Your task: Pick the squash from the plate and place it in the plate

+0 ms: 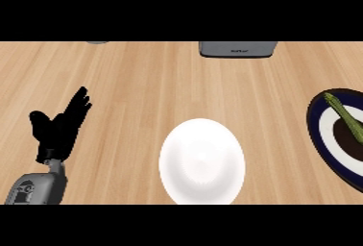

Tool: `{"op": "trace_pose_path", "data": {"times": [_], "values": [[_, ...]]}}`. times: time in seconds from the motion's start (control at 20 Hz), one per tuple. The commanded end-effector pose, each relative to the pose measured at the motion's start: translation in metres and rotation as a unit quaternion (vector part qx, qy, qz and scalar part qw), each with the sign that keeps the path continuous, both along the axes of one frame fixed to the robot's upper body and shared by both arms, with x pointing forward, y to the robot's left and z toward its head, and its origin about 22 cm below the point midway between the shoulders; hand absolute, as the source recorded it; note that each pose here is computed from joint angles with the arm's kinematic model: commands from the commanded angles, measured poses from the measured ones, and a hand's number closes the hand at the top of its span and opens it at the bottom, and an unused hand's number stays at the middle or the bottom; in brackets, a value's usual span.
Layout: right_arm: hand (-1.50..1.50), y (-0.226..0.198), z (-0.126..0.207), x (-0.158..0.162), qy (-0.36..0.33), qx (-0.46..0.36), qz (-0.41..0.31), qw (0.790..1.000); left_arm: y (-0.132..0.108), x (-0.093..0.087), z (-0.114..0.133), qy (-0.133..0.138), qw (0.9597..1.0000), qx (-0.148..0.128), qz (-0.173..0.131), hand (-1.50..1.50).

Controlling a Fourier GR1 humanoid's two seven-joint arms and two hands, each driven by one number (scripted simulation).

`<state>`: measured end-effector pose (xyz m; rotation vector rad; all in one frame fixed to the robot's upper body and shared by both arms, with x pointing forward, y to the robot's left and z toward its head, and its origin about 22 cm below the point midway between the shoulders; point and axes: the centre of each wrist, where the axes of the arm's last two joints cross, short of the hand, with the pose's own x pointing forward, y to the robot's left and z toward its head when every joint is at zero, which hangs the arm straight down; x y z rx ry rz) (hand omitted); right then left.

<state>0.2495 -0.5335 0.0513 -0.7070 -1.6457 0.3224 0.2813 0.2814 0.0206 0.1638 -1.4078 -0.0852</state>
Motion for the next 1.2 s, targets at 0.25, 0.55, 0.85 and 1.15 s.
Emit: {"op": "trace_pose_path", "data": {"times": [0.25,0.55,0.85,1.15], "values": [[-1.50,-0.009,0.017,-0.005,-0.104,0.169,0.047,0.979,0.014,-0.002,0.003,0.008,0.9999,-0.001,0.007,0.00],[-1.50,-0.042,0.031,-0.025,-0.018,0.292,0.086,0.953,0.004,0.007,0.003,0.000,0.9999,-0.001,0.013,0.00],[-1.50,-0.057,0.026,-0.047,-0.048,0.303,0.091,0.948,0.015,0.001,0.004,-0.002,1.0000,0.005,-0.002,0.00],[-1.50,-0.072,0.032,-0.068,-0.052,0.293,0.076,0.952,0.009,0.010,-0.005,-0.006,0.9999,0.008,0.000,0.00]]}}
